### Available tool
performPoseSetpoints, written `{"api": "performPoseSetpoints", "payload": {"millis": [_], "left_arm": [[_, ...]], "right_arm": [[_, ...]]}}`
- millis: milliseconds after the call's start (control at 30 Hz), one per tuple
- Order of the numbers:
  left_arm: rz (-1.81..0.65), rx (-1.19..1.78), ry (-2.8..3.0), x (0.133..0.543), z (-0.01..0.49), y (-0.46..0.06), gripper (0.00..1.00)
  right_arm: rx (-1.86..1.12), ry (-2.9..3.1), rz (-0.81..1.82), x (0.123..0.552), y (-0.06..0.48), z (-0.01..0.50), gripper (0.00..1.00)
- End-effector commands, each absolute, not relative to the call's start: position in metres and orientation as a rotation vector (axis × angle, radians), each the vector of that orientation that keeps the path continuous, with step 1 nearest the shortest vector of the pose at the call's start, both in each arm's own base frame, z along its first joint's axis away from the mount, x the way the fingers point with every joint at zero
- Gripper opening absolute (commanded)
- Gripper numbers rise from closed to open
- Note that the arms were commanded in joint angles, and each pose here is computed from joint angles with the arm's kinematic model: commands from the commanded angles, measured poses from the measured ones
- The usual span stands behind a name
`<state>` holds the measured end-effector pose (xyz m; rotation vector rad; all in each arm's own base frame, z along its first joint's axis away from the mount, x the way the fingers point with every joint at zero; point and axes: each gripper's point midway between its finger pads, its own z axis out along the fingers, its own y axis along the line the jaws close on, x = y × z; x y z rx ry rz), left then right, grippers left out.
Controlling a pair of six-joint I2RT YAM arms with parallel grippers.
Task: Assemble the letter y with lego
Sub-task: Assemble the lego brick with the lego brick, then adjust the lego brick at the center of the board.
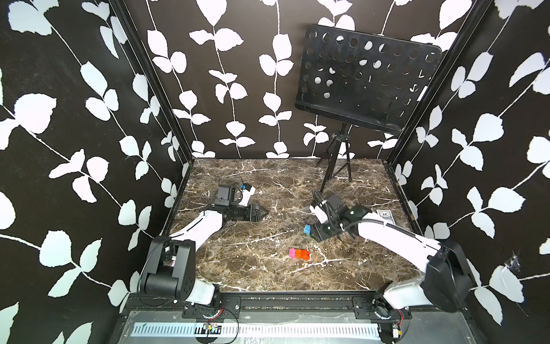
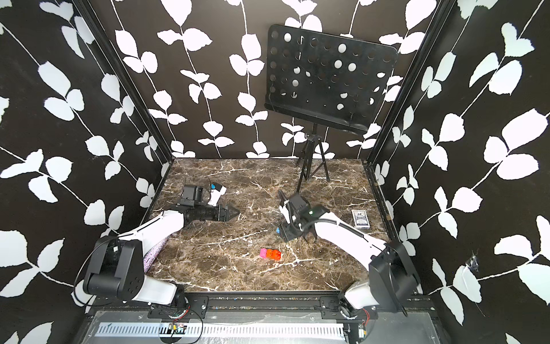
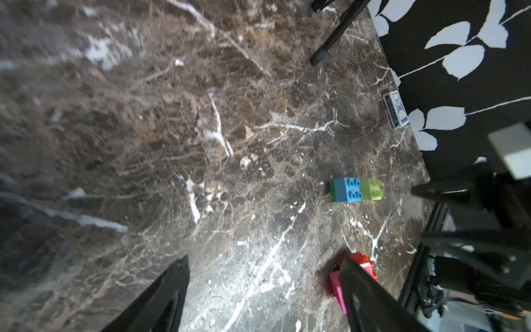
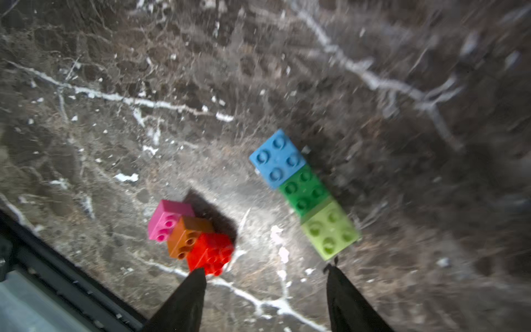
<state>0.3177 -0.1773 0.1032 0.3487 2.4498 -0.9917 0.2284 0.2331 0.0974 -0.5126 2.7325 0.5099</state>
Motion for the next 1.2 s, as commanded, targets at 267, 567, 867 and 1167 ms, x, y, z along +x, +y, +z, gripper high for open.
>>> {"api": "performPoseSetpoints", "payload": {"millis": [267,567,867,1167], "left_arm": [[-1.019,0.239,2.515,0.303,0.078,-0.174,0.84],[-1.012,0.248,2.497,0.300,0.080,-0.174,0.85],[-1.041,0.268,2.498,0.291,0.083,-0.176,0.83],[-1.181,0.369,2.571,0.252,0.086,-0.192,0.68]], "right_arm": [[0.078,2.712,0.874,0.202,0.273,0.069,0.72],[0.082,2.735,0.940,0.195,0.302,0.057,0.72],[0.007,2.698,0.990,0.220,0.344,0.063,0.72],[-0.037,2.684,0.942,0.231,0.335,0.072,0.72]]}}
